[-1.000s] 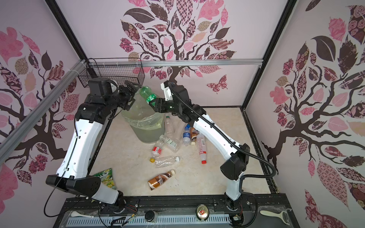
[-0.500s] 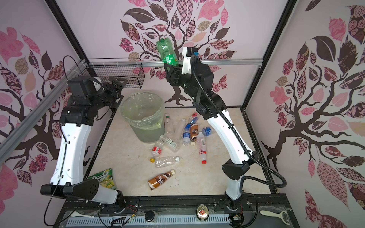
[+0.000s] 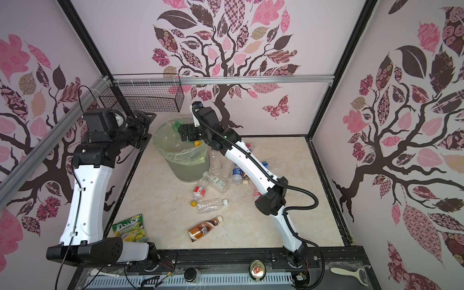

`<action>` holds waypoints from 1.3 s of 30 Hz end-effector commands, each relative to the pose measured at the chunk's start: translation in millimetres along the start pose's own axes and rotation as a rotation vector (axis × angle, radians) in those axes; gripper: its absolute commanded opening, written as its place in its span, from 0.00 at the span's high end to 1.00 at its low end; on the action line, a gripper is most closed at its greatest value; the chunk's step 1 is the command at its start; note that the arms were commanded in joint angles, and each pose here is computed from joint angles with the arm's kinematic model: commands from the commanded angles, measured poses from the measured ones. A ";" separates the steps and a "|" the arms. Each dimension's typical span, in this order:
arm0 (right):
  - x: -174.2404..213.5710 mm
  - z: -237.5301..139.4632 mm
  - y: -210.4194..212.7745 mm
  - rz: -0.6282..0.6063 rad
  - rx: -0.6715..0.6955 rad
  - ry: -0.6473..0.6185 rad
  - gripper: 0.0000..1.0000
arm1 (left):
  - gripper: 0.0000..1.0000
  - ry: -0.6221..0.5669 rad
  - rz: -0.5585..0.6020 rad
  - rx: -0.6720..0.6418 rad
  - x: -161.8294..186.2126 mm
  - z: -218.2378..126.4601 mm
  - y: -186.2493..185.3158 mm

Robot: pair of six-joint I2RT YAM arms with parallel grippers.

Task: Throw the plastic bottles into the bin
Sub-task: 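Open right gripper to drop the green bottle into the bin, then move left gripper to the brown Nescafe bottle while right arm draws back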

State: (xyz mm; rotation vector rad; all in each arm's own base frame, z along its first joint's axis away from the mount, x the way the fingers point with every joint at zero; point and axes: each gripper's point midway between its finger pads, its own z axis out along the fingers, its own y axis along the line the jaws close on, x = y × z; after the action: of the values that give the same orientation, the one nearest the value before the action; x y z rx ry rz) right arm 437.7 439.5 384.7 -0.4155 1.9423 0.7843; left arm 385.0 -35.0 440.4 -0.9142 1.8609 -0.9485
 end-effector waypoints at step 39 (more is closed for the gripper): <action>84.6 -166.1 -146.6 0.067 0.450 0.131 0.01 | 0.02 0.297 0.580 -0.251 201.0 -63.3 102.6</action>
State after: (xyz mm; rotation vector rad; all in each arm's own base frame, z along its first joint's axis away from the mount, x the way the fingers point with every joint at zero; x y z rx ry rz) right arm 383.3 236.8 326.6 -0.1575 2.1679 0.3946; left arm 237.3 -145.7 331.8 -0.3592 2.3007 -0.5967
